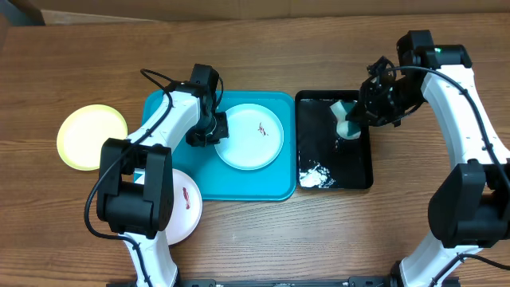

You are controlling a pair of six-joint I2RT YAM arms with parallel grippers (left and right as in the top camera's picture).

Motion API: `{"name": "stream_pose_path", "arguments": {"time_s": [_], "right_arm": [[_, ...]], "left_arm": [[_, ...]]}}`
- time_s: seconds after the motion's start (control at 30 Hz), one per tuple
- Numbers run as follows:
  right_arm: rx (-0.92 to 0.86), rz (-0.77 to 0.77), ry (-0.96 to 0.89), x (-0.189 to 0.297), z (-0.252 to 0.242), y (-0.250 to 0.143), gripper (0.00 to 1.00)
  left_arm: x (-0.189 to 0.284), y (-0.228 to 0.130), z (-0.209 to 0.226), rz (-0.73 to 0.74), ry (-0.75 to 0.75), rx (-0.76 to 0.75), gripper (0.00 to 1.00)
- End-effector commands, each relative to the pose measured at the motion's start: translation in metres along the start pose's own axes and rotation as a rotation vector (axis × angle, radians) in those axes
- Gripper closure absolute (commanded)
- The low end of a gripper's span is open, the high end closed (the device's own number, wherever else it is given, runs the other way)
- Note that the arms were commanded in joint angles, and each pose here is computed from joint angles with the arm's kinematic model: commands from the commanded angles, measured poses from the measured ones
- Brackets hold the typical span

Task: Clean dirty plates on tray and stack at the side
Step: 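Wipe the white plate with the sponge in the right gripper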

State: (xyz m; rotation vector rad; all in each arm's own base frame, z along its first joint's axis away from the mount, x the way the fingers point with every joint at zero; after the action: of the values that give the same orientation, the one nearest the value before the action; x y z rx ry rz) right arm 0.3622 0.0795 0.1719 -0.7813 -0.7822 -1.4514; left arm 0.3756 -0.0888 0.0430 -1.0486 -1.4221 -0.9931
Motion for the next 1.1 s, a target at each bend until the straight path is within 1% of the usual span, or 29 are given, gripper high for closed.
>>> {"name": "stream_pose_path", "arguments": {"time_s": [0.0, 0.2, 0.37, 0.43, 0.6, 0.67, 0.87, 1.07], "right_arm": [[0.095, -0.041, 0.047, 0.006, 0.033, 0.002, 0.96], [0.233, -0.053, -0.008, -0.022, 0.070, 0.003, 0.96], [0.329, -0.127, -0.187, -0.050, 0.097, 0.007, 0.96], [0.372, -0.157, -0.228, -0.059, 0.107, 0.007, 0.96], [0.427, -0.293, -0.420, -0.084, 0.114, 0.014, 0.96], [0.450, -0.319, -0.433, -0.095, 0.115, 0.014, 0.96], [0.490, -0.367, -0.394, -0.124, 0.117, 0.016, 0.96], [0.491, -0.359, -0.393, -0.153, 0.107, 0.023, 0.96]], "left_arm": [[-0.001, 0.007, 0.005, -0.016, 0.025, -0.002, 0.96], [-0.001, 0.007, 0.005, -0.017, 0.024, -0.002, 0.96], [-0.001, 0.007, 0.005, -0.016, 0.025, -0.002, 0.96], [-0.001, 0.007, 0.005, -0.016, 0.025, -0.002, 0.96], [-0.001, 0.007, 0.005, -0.016, 0.025, -0.002, 0.96], [-0.001, 0.007, 0.005, -0.016, 0.025, -0.002, 0.96], [-0.001, 0.007, 0.005, -0.016, 0.025, -0.002, 0.96], [-0.001, 0.007, 0.005, -0.016, 0.025, -0.002, 0.96]]}}
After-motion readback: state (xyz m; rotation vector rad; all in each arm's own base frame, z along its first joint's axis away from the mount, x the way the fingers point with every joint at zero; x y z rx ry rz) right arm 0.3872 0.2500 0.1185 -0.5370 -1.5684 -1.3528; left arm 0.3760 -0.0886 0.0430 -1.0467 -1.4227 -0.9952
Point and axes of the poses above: each gripper's point midway between its finger pads, its own x axis back along the fingers, its own z axis along the line the jaws close on, y = z × x, the point moved 3 cm from there along x, back along the fingers, and after that the axes turned 8 degrees about x, right-handed, at the moved point
